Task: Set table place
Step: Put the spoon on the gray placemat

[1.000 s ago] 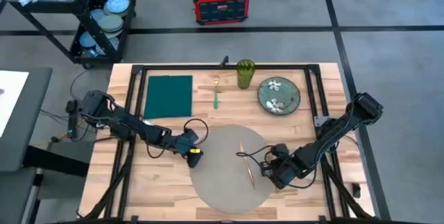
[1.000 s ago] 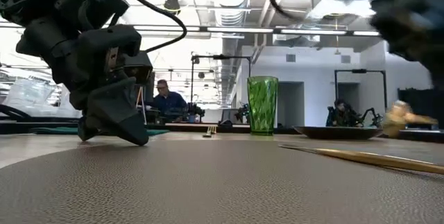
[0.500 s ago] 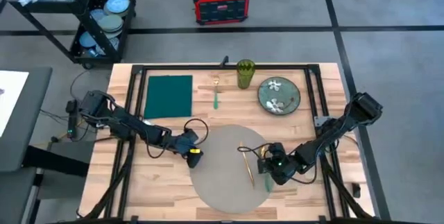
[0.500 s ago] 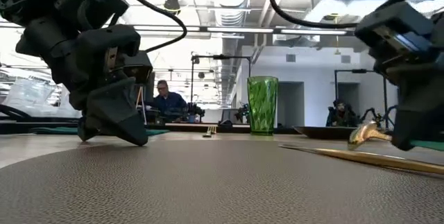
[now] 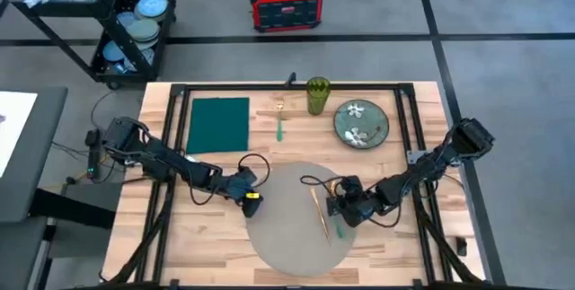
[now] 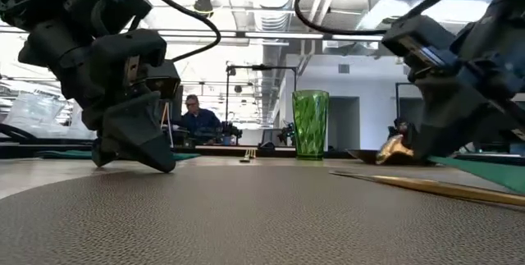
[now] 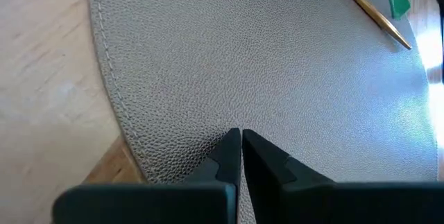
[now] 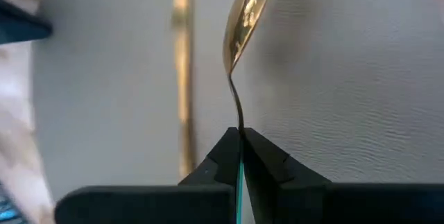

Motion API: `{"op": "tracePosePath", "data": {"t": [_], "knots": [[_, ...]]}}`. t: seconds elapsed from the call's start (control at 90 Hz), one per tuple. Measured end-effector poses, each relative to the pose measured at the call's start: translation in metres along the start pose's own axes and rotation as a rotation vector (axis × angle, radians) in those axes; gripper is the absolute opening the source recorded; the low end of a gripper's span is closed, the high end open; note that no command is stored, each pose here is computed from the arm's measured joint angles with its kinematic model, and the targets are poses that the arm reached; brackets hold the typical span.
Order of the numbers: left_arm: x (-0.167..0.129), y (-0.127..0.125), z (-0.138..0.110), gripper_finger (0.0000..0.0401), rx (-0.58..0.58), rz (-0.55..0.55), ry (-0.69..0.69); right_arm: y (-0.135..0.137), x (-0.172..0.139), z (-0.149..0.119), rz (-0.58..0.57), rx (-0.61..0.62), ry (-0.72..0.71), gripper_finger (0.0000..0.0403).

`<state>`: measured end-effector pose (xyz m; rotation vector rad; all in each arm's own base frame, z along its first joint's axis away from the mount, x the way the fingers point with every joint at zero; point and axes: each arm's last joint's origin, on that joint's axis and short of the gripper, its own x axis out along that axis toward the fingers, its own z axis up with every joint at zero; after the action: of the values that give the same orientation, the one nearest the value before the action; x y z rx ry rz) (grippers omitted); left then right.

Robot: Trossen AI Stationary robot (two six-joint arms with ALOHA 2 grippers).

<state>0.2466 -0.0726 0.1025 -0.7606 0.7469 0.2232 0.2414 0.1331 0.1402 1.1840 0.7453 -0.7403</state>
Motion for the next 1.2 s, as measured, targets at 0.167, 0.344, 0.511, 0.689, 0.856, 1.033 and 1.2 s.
{"op": "tracePosePath", "data": {"t": [0.167,0.344,0.511,0.689,0.856,1.033,1.2], "knots": [[0.000,0.000,0.000,0.0000,-0.001,0.003,0.001,0.006,-0.016,-0.001,-0.173,-0.088,0.010,0.0000],[0.000,0.003,0.003,0.0000,-0.009,0.011,-0.005,0.014,-0.030,0.003,-0.294,-0.208,0.055,0.0000],[0.001,0.004,0.005,0.0000,-0.008,0.017,-0.011,0.016,-0.027,0.007,-0.303,-0.201,0.064,0.0000],[0.001,0.004,0.005,0.0000,-0.009,0.017,-0.011,0.014,-0.017,0.008,-0.337,-0.204,0.085,0.0000],[0.001,0.004,0.006,0.0000,-0.017,0.018,-0.014,0.020,-0.008,0.008,-0.381,-0.256,0.112,0.0000],[0.001,0.004,0.006,0.0000,-0.018,0.018,-0.013,0.046,0.003,0.016,-0.463,-0.421,0.158,0.0000],[0.001,0.004,0.005,0.0000,-0.014,0.018,-0.013,0.059,0.021,0.023,-0.557,-0.479,0.211,0.0000]]}}
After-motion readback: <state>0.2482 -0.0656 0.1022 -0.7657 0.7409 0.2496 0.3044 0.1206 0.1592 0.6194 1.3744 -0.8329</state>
